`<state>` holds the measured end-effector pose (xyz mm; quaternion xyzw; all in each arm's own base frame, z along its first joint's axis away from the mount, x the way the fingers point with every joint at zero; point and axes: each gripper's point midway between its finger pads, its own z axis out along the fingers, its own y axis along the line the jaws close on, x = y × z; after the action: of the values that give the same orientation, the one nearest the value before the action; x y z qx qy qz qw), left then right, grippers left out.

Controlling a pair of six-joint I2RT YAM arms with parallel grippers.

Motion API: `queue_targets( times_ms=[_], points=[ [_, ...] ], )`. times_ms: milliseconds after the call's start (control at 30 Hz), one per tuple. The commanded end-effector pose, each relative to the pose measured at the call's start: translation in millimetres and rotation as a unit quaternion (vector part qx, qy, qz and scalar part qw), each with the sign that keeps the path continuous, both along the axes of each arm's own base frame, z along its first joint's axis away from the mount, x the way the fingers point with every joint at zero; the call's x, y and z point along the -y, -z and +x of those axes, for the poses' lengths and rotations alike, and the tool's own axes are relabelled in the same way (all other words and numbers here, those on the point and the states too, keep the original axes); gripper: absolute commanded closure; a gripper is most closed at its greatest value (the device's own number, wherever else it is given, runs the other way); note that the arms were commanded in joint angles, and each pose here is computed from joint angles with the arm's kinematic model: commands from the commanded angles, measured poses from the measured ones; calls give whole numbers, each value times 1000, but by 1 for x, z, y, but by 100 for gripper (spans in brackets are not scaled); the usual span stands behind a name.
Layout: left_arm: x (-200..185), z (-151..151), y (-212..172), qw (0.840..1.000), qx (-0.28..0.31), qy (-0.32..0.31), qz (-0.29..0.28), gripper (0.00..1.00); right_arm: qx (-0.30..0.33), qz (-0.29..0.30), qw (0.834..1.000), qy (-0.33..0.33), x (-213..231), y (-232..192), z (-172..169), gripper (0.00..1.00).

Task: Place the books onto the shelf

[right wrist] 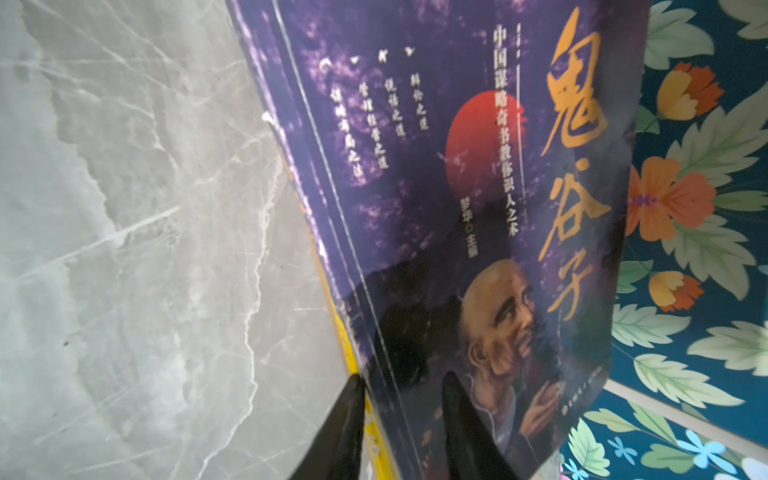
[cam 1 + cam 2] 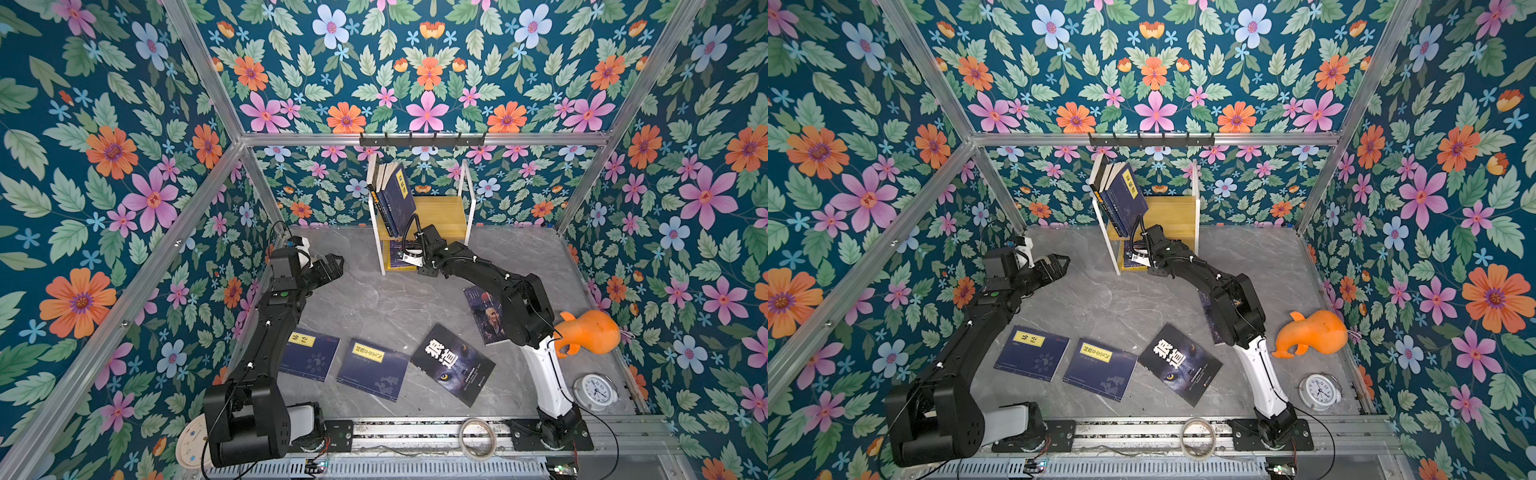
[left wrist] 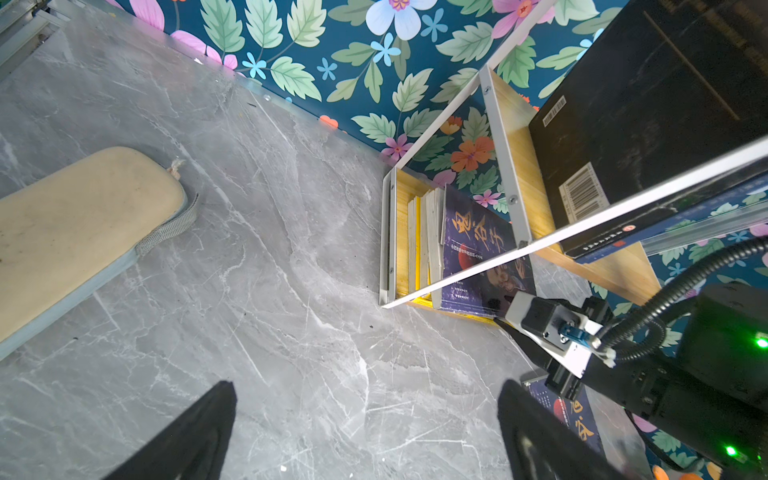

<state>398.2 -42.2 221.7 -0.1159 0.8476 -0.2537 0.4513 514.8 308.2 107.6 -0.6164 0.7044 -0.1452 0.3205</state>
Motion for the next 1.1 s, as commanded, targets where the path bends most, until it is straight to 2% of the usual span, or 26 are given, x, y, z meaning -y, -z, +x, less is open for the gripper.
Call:
queue_targets(
  times_ms=[0,200,600,833,1067],
  points=[
    [-2,0,0,1000,5,1,11,0,9,2,1000,-6,-4,-4,5,68],
    [-2,0,0,1000,5,0,12,0,2,12,1000,-14,-12,-5,3,68],
    [-2,0,1,1000,4,0,11,0,-13,56,997,-46,-52,-10,-18,59],
    [-2,0,1,1000,4,0,9,0,-15,88,995,-40,-73,-14,-17,56],
    [-2,0,0,1000,5,-1,10,0,5,91,996,-19,-81,-9,-4,56]
  ],
)
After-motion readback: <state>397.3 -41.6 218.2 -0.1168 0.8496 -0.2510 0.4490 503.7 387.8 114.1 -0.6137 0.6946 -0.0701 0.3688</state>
